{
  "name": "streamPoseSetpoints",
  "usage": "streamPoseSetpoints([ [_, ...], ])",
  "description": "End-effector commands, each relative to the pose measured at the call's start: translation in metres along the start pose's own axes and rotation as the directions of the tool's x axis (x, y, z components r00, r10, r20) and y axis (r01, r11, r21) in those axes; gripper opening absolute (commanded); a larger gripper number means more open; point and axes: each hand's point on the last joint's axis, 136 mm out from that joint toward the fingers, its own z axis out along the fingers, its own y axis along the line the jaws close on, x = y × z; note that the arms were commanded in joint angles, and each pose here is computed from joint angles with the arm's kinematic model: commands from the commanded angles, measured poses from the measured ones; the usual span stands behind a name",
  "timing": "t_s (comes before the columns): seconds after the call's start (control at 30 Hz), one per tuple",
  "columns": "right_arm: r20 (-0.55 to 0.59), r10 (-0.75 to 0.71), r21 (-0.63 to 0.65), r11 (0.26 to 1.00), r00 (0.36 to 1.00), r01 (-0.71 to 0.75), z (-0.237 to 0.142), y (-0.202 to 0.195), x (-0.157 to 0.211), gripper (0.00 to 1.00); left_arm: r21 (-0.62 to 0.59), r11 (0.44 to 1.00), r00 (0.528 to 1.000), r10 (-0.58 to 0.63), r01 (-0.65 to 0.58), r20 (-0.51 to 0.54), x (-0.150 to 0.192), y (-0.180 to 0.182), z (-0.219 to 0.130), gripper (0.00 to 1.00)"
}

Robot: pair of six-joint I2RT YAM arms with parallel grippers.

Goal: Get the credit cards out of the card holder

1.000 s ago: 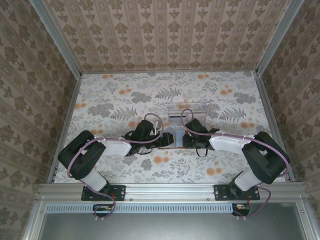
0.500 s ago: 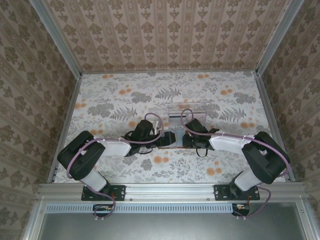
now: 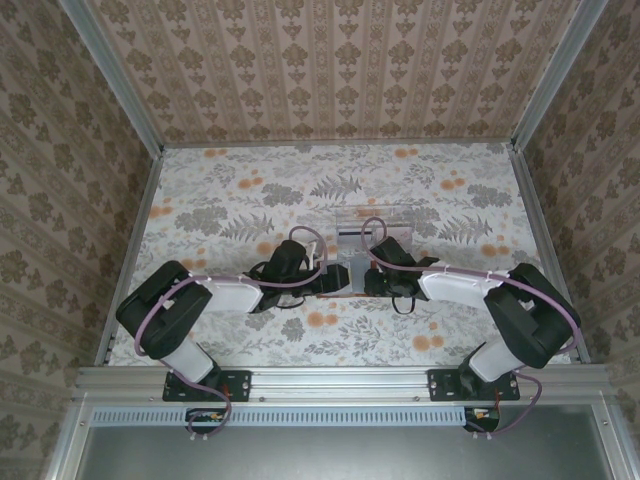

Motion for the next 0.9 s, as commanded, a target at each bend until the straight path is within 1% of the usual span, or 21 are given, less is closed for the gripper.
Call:
streamPoseSetpoints([
  [0.0, 0.005, 0.005, -0.045, 0.999, 1.000, -0.005, -0.009, 0.005, 0.001, 0.34, -0.071, 0.997, 0.996, -0.032, 0.026, -0.079, 0.022, 0.019, 0.006, 0.82],
  [0.13, 0.087, 0.003, -0.023, 1.000, 0.996, -0.001, -0.032, 0.000, -0.016, 0.34, -0.099, 0.995, 0.996, -0.037, 0.028, -0.084, 0.024, 0.024, 0.005, 0.79],
  [0.2, 0.132, -0.001, -0.032, 0.999, 0.991, 0.006, -0.044, 0.001, -0.024, 0.32, -0.105, 0.994, 0.996, -0.035, 0.026, -0.085, 0.024, 0.025, 0.004, 0.77],
  [0.33, 0.194, 0.006, -0.121, 0.992, 0.981, 0.018, -0.063, 0.019, -0.038, 0.25, -0.111, 0.994, 0.996, -0.034, 0.025, -0.082, 0.024, 0.026, 0.003, 0.75],
  [0.4, 0.206, 0.016, -0.183, 0.983, 0.978, 0.022, -0.069, 0.031, -0.041, 0.20, -0.111, 0.994, 0.996, -0.033, 0.023, -0.082, 0.024, 0.026, 0.003, 0.73],
  [0.43, 0.200, 0.019, -0.210, 0.978, 0.980, 0.024, -0.069, 0.036, -0.042, 0.19, -0.111, 0.994, 0.996, -0.032, 0.023, -0.082, 0.024, 0.025, 0.003, 0.71],
  [0.47, 0.184, 0.019, -0.237, 0.971, 0.983, 0.026, -0.068, 0.043, -0.041, 0.17, -0.111, 0.994, 0.996, -0.031, 0.022, -0.080, 0.024, 0.025, 0.002, 0.68],
  [0.5, 0.160, 0.018, -0.259, 0.966, 0.987, 0.024, -0.065, 0.048, -0.039, 0.14, -0.114, 0.993, 0.996, -0.032, 0.023, -0.079, 0.023, 0.026, 0.002, 0.65],
  [0.53, 0.135, 0.023, -0.271, 0.963, 0.991, 0.014, -0.062, 0.051, -0.037, 0.13, -0.115, 0.993, 0.997, -0.030, 0.021, -0.078, 0.023, 0.025, 0.002, 0.64],
  [0.63, 0.064, 0.029, -0.317, 0.948, 0.998, -0.008, -0.047, 0.063, -0.032, 0.10, -0.117, 0.993, 0.997, -0.028, 0.018, -0.078, 0.023, 0.025, 0.002, 0.49],
  [0.67, 0.040, 0.037, -0.334, 0.942, 0.999, -0.021, -0.041, 0.066, -0.029, 0.10, -0.120, 0.993, 0.996, -0.029, 0.019, -0.080, 0.023, 0.026, 0.002, 0.45],
  [0.7, 0.022, 0.043, -0.349, 0.936, 0.999, -0.032, -0.035, 0.069, -0.027, 0.10, -0.120, 0.993, 0.996, -0.029, 0.019, -0.080, 0.023, 0.025, 0.002, 0.44],
  [0.73, 0.008, 0.046, -0.359, 0.933, 0.999, -0.040, -0.031, 0.071, -0.025, 0.11, -0.121, 0.992, 0.996, -0.028, 0.018, -0.081, 0.023, 0.025, 0.002, 0.40],
  [0.8, -0.009, 0.054, -0.348, 0.936, 0.999, -0.054, -0.024, 0.071, -0.024, 0.14, -0.124, 0.992, 0.996, -0.029, 0.019, -0.082, 0.022, 0.025, 0.001, 0.32],
  [0.87, -0.022, 0.055, -0.331, 0.942, 0.998, -0.059, -0.018, 0.068, -0.022, 0.17, -0.129, 0.992, 0.996, -0.027, 0.016, -0.084, 0.022, 0.025, 0.001, 0.32],
])
